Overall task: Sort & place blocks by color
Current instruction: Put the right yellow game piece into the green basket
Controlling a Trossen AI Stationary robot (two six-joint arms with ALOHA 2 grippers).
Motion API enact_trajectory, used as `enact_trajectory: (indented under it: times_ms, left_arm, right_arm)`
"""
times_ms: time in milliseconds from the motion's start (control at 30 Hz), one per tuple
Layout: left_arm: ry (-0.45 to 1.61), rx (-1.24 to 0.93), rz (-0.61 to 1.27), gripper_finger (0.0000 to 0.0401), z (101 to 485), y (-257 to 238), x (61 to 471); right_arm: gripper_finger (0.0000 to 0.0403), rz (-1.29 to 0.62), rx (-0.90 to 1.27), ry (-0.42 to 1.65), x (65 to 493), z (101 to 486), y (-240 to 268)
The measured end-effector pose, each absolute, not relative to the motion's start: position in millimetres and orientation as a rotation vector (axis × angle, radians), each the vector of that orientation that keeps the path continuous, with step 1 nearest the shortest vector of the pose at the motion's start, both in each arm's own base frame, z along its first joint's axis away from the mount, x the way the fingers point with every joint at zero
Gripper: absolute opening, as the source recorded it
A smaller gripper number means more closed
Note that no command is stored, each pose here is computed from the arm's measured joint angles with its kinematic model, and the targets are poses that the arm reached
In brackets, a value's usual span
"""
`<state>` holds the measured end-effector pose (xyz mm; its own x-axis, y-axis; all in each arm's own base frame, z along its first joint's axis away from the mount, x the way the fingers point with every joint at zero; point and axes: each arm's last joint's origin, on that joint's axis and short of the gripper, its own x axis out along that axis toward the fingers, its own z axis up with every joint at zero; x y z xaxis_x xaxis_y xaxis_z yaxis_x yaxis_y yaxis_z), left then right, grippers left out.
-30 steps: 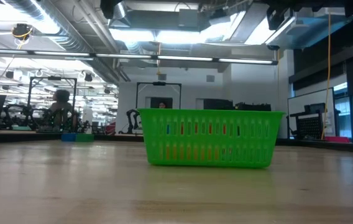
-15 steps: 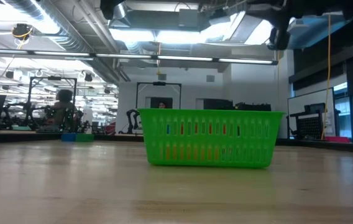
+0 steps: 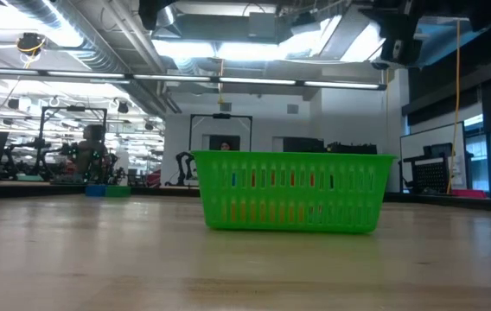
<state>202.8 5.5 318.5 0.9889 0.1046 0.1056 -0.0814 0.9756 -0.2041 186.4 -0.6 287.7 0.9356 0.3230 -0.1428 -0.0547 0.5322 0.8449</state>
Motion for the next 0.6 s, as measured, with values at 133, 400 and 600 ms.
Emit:
enact_trajectory:
  times_ms: [133, 400, 600]
  left_arm:
    - [-0.105, -0.228, 0.101, 0.0037, 317.5, 8.2, 202.4]
    - [-0.099, -0.252, 0.091, 0.0002, 320.3, 15.0, 193.6]
    - [-0.082, -0.246, 0.112, 0.0, 318.6, 18.9, 193.0]
  right_arm:
    - [0.0242, 0.233, 0.98, 0.299, 186.4, 287.7, 0.5]
    - [0.0242, 0.205, 0.97, 0.393, 188.8, 298.7, 3.7]
    - [0.0242, 0.116, 0.912, 0.723, 195.8, 320.3, 19.2]
